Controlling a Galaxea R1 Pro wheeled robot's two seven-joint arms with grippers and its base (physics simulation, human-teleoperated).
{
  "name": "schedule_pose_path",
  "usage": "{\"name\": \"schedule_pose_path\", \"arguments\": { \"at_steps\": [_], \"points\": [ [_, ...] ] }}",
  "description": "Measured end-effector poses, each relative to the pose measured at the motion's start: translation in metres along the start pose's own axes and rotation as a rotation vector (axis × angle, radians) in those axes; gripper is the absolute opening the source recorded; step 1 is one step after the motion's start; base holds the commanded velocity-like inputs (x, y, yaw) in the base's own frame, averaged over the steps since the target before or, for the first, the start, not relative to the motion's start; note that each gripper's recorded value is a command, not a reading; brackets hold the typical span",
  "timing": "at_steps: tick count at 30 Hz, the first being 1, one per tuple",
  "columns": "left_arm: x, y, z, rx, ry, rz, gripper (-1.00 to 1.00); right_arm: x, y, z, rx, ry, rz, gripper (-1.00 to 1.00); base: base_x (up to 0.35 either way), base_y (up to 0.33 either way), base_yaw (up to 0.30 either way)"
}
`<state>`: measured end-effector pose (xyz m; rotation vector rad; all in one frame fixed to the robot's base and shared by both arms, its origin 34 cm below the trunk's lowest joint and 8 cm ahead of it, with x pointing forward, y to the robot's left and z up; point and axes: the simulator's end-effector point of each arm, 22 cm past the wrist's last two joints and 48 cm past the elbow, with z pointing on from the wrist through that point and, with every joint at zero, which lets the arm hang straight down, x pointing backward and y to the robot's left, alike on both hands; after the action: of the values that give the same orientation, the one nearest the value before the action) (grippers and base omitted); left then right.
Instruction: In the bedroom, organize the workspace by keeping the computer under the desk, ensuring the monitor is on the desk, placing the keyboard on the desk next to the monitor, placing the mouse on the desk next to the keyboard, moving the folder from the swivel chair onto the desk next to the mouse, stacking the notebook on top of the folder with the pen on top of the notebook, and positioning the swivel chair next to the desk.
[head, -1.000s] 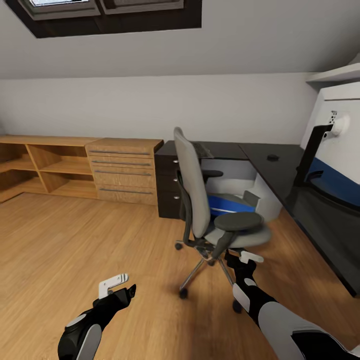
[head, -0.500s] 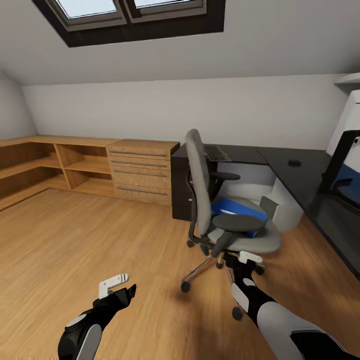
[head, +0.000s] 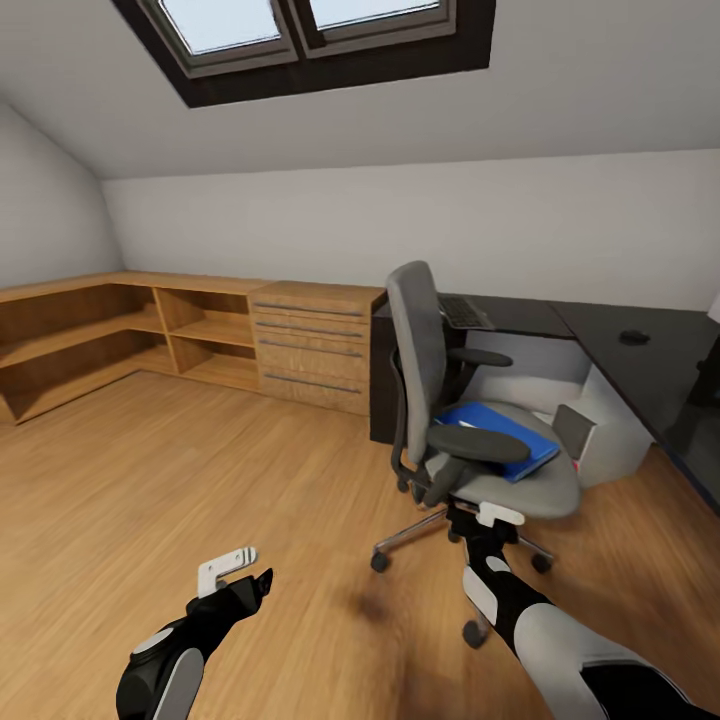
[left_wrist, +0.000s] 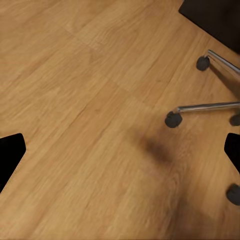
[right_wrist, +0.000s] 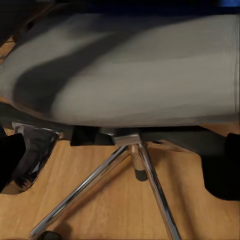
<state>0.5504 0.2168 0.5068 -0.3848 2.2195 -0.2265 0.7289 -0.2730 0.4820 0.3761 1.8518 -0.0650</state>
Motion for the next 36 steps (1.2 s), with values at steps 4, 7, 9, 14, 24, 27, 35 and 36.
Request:
{"name": "schedule_pose_path", "arguments": {
  "at_steps": [4, 7, 9, 14, 24, 27, 35, 36],
  "points": [
    [0.0, 0.0, 0.0, 0.0, 0.0, 0.0, 1.0, 0.0, 0.0, 0.0, 0.001, 0.0, 0.001, 1.0, -0.013, 0.0, 0.019],
    [0.0, 0.0, 0.0, 0.0, 0.001, 0.0, 1.0, 0.0, 0.0, 0.0, 0.001, 0.0, 0.0, 1.0, -0.201, 0.0, -0.019],
    [0.0, 0.0, 0.0, 0.0, 0.001, 0.0, 1.0, 0.0, -0.001, 0.0, 0.001, -0.001, 0.0, 1.0, -0.291, 0.0, -0.125],
    [0.0, 0.0, 0.0, 0.0, -0.001, -0.001, 1.0, -0.001, -0.002, 0.0, 0.004, -0.001, 0.003, 1.0, -0.15, 0.0, -0.224],
    [-0.003, 0.007, 0.0, -0.013, -0.006, -0.01, 1.0, -0.002, -0.006, 0.001, 0.01, -0.003, 0.006, 1.0, -0.008, 0.0, -0.265],
    [-0.005, 0.013, 0.0, -0.024, -0.01, -0.02, 1.0, -0.002, -0.007, 0.001, 0.012, -0.003, 0.007, 1.0, 0.0, 0.0, -0.152],
    [-0.012, 0.034, -0.001, -0.04, -0.018, -0.1, 1.0, -0.005, -0.005, 0.001, 0.007, -0.018, 0.01, 1.0, 0.0, 0.0, -0.018],
    [-0.012, 0.034, -0.001, -0.04, -0.018, -0.1, 1.0, -0.006, -0.005, 0.001, 0.007, -0.019, 0.01, 1.0, 0.0, 0.0, -0.002]
  ]
}}
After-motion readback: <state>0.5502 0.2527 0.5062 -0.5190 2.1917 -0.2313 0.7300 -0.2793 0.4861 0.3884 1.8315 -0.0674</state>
